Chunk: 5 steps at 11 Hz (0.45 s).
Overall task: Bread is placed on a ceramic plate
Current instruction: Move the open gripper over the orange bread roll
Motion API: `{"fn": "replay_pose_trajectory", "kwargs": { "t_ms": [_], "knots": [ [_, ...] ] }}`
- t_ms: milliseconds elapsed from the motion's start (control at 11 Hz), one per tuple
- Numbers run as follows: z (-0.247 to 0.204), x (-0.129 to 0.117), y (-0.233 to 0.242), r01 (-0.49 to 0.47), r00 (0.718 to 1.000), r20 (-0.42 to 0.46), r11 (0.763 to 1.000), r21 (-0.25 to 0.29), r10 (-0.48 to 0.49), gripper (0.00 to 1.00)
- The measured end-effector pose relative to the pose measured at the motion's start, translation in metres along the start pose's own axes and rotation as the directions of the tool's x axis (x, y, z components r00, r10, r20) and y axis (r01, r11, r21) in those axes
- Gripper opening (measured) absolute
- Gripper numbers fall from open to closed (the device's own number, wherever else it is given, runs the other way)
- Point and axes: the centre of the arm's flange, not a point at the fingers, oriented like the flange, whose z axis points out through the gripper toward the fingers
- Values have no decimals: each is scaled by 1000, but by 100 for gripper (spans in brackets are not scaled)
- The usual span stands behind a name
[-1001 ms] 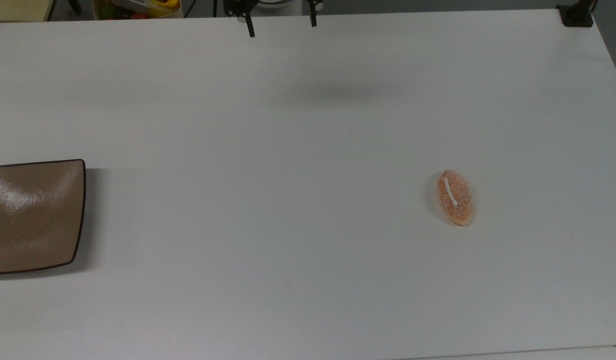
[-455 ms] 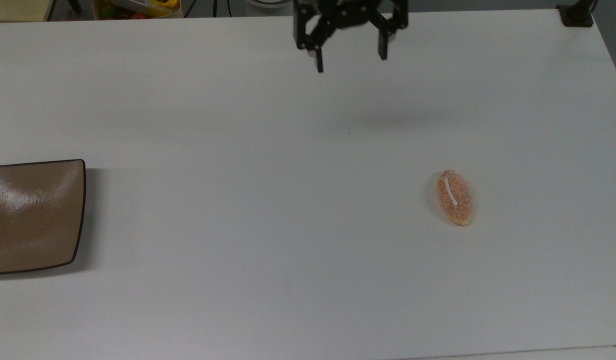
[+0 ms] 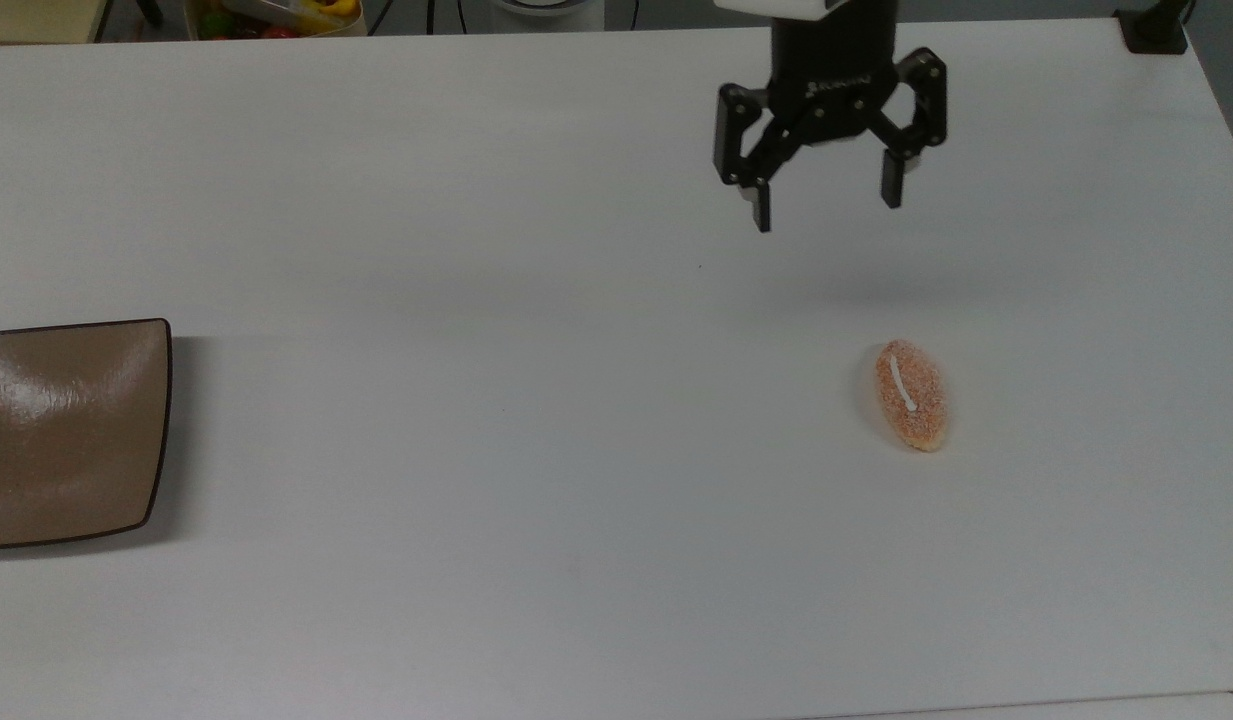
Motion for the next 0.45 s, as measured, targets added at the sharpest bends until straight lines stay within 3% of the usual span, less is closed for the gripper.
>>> {"fn": "replay_pose_trajectory", "kwargs": {
  "t_ms": [455],
  "knots": [
    [55,-12,-75,-32,998,-62,999,-2,32,100]
  ]
}}
